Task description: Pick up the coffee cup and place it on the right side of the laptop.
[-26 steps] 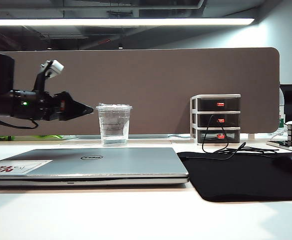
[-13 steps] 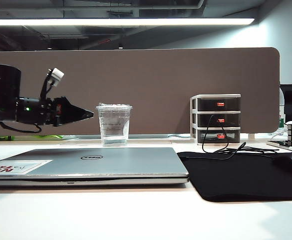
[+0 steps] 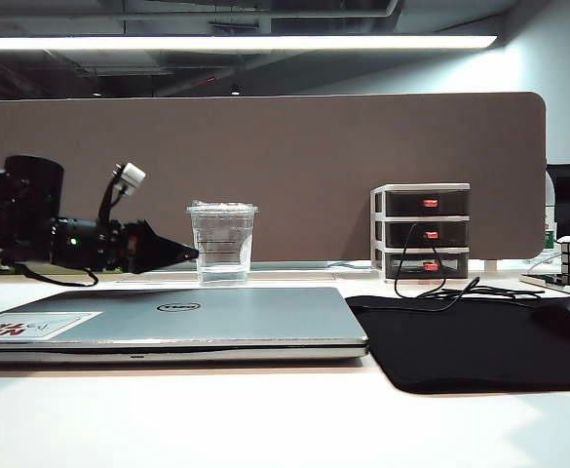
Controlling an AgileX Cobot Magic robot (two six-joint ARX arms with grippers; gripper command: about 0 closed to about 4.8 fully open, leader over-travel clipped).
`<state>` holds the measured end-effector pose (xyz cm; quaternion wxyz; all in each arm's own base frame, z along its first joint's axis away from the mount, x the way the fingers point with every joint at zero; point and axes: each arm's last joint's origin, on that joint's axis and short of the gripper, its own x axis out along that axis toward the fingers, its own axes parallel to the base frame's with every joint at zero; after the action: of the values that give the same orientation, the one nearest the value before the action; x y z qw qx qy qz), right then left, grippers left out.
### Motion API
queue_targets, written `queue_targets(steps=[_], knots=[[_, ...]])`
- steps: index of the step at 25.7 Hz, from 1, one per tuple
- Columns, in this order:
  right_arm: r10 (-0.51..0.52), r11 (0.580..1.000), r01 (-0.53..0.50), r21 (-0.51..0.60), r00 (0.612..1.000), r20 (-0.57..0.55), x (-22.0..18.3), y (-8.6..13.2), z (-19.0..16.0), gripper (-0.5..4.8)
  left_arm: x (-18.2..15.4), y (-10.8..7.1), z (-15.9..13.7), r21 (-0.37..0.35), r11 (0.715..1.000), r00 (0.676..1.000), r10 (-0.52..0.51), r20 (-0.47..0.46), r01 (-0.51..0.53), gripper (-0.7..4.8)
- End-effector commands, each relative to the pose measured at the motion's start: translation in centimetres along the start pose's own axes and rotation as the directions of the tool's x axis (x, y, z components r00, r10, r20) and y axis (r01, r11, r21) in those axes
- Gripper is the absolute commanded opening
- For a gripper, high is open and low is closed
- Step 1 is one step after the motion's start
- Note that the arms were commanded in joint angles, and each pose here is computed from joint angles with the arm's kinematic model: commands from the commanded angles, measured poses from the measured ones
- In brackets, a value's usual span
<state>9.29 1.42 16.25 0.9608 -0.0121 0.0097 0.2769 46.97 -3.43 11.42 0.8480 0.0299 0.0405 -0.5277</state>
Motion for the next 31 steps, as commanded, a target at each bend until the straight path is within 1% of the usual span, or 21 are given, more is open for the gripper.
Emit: queue_targets(steps=[1, 3, 6, 8, 12, 15, 22, 31], knots=[[0.0, 1.0, 0.0, -0.006, 1.0, 0.004, 0.0, 0.0, -0.1, -0.01, 0.9, 0.4, 0.1, 0.021, 1.0, 1.0, -0.001, 0.003, 0.001, 4.79], [0.001, 1.0, -0.001, -0.006, 1.0, 0.004, 0.0, 0.0, -0.1, -0.01, 1.5, 0.9, 0.5, 0.026, 1.0, 1.0, -0.008, 0.006, 0.008, 4.79], [0.0, 1.0, 0.0, -0.006, 1.0, 0.004, 0.0, 0.0, -0.1, -0.01, 2.3, 1.2, 1.0, 0.025, 0.999, 1.0, -0.02, 0.004, 0.02, 4.79], [0.001, 1.0, -0.001, -0.012, 1.0, 0.004, 0.0, 0.0, -0.1, -0.01, 2.8, 1.4, 1.5, 0.04, 0.999, 1.0, -0.027, 0.011, 0.026, 4.79], [0.0, 1.0, 0.0, -0.024, 1.0, 0.004, 0.0, 0.0, -0.1, -0.01, 3.9, 1.7, 1.3, 0.041, 0.998, 0.999, -0.042, 0.01, 0.042, 4.79], [0.0, 1.0, 0.0, -0.025, 1.0, 0.004, 0.0, 0.0, -0.1, -0.01, 4.5, 1.5, 0.9, 0.062, 0.998, 1.0, -0.029, 0.004, 0.029, 4.79], [0.0, 1.0, 0.0, -0.025, 1.0, 0.004, 0.0, 0.0, -0.1, -0.01, 5.4, 1.9, 0.9, 0.067, 0.997, 0.999, -0.041, 0.011, 0.04, 4.79], [0.0, 1.0, 0.0, -0.028, 1.0, 0.003, 0.0, 0.0, -0.1, -0.01, 6.6, 2.1, 1.9, 0.092, 0.994, 0.998, -0.056, 0.024, 0.054, 4.79]])
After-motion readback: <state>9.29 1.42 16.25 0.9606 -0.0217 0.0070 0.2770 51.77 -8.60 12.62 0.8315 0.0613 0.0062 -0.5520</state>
